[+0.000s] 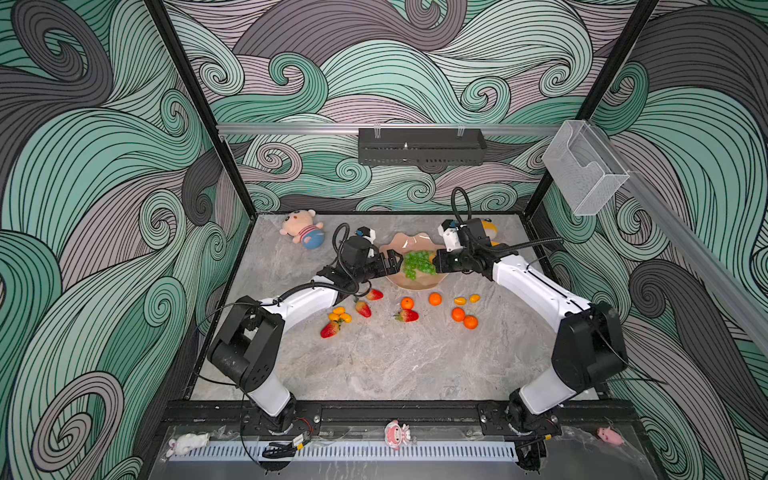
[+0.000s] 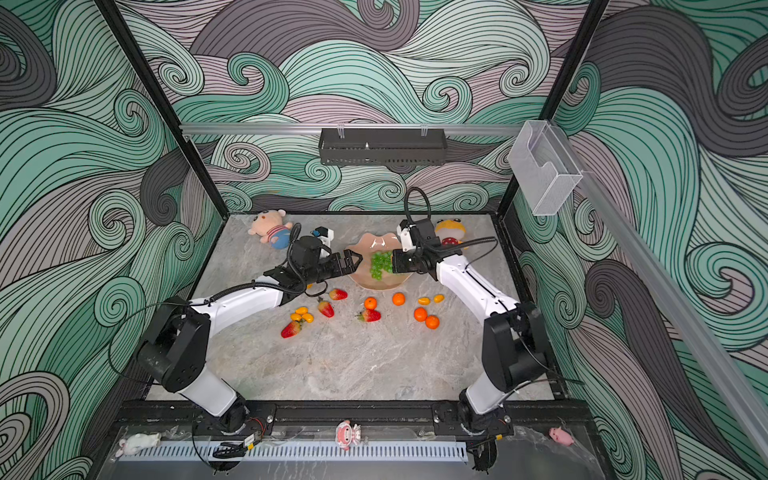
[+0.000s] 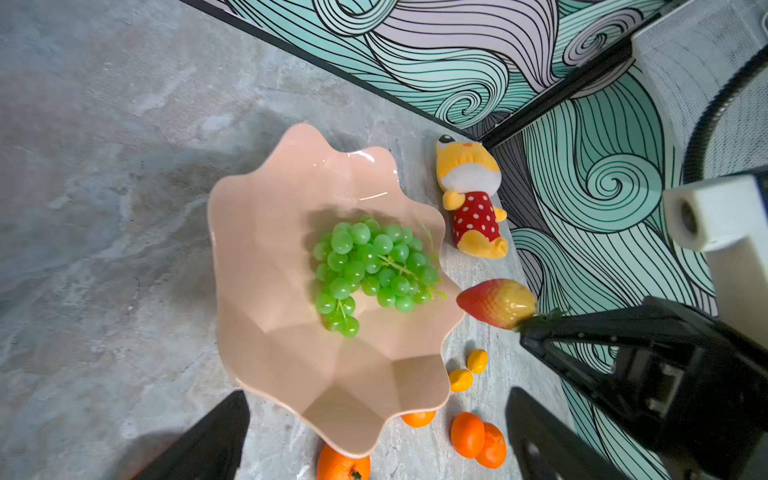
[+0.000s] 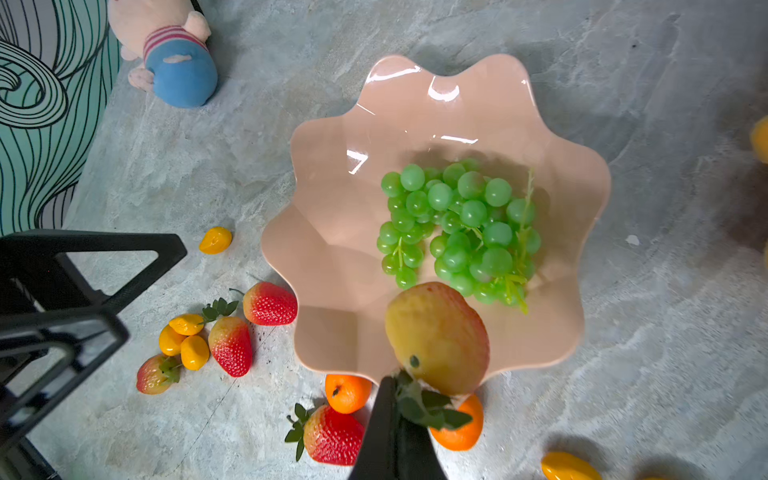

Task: Place and organize the fake fruits in the fruit bowl
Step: 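Carry the strawberry over the bowl with the right gripper while the left arm hovers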

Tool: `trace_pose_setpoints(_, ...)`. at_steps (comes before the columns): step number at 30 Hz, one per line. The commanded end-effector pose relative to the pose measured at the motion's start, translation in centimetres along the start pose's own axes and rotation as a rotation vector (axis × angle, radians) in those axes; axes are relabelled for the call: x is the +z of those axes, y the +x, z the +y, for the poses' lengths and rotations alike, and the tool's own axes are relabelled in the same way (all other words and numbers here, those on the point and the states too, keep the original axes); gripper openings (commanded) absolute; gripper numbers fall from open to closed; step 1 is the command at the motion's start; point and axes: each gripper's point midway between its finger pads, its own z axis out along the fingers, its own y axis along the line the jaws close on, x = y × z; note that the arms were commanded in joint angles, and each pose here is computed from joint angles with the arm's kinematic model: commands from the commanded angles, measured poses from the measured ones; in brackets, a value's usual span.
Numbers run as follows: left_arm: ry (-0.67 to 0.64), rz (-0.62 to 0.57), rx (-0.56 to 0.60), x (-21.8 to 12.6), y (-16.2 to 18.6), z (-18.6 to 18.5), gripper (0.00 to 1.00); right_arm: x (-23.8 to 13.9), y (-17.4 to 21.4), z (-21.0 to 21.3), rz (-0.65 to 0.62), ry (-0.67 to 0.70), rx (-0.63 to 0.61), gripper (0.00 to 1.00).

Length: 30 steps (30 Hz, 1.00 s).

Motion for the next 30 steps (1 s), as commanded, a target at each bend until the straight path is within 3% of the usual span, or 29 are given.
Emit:
trace_pose_setpoints(1,0.033,-0.026,-0.028,-0.7,-1.7,-0.2,0.99,0.9,-1.4,1.7,-0.011,-0.031,-0.047,0.0)
trace_pose_setpoints(10,0.009,-0.032,-0.045,-1.3,-3.2,1.9,0.99,5.1,-3.7,4.6,0.011,-0.09,-0.156,0.0)
trace_pose_setpoints(22,0.1,0.075,-0.114,-1.0,-4.3,3.4,0.99,9.9,-5.5,2.8,0.051,0.004,-0.278,0.0)
trace_pose_setpoints(30,0.136,0.13,-0.122,-2.2,-6.1,4.1,0.99,12.2,-4.4,1.7,0.102,0.071,-0.349,0.0)
